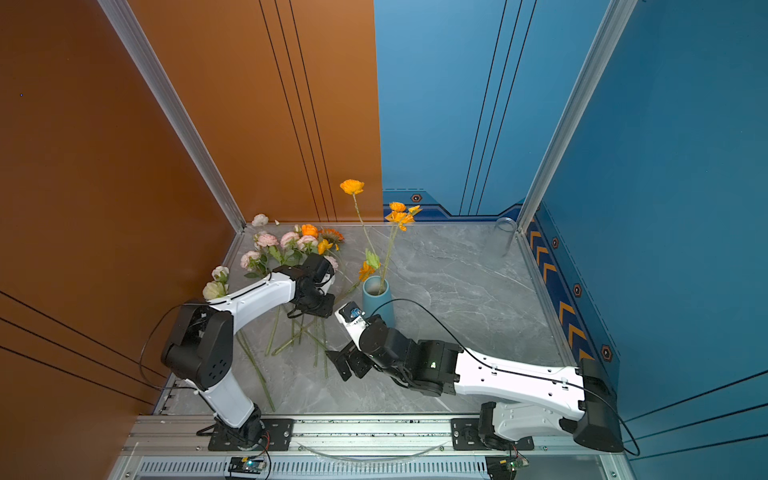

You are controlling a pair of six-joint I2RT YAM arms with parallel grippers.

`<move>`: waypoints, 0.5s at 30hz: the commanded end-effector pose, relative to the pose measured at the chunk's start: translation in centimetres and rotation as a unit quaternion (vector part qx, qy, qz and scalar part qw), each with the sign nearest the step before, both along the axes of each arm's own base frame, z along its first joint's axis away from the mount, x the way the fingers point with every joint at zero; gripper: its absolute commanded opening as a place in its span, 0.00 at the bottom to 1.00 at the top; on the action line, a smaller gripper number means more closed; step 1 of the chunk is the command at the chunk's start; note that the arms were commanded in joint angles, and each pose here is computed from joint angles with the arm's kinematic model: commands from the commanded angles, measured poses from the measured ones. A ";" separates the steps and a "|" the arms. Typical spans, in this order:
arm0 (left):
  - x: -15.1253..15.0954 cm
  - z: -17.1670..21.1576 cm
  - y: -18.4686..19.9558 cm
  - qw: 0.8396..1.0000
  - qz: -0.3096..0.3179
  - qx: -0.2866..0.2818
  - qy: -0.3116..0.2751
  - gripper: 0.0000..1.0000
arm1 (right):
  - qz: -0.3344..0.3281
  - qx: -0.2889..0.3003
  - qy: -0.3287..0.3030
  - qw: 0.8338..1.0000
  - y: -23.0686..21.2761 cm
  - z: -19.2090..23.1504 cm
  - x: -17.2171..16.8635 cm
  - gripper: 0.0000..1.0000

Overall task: Arrange the flowers into the vase
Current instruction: 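Grasp the yellow poppy stems with the left gripper and lift them upright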

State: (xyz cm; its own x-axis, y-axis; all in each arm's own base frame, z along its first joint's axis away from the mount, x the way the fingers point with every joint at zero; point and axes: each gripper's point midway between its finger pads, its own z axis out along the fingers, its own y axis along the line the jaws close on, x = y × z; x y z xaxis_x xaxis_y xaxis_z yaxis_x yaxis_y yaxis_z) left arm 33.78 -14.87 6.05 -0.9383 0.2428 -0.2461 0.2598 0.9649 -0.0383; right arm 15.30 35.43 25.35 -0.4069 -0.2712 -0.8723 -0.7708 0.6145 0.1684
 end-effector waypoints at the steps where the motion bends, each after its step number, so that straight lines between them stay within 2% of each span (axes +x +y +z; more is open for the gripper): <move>1: 0.8 -0.3 0.3 0.999 -0.008 0.034 -0.001 0.45 | -0.004 0.025 0.009 1.000 -0.8 0.4 0.0 1.00; 12: 1.5 -3.3 0.4 0.997 -0.021 0.065 0.027 0.45 | -0.020 0.042 0.012 0.999 -2.8 0.6 0.6 1.00; 14: 1.7 -3.6 0.4 0.997 -0.021 0.067 0.029 0.40 | -0.015 0.045 0.013 0.999 -2.7 0.7 0.6 1.00; 15: 1.8 -3.6 0.3 0.997 -0.022 0.067 0.029 0.33 | -0.012 0.046 0.013 0.999 -2.6 0.9 0.6 1.00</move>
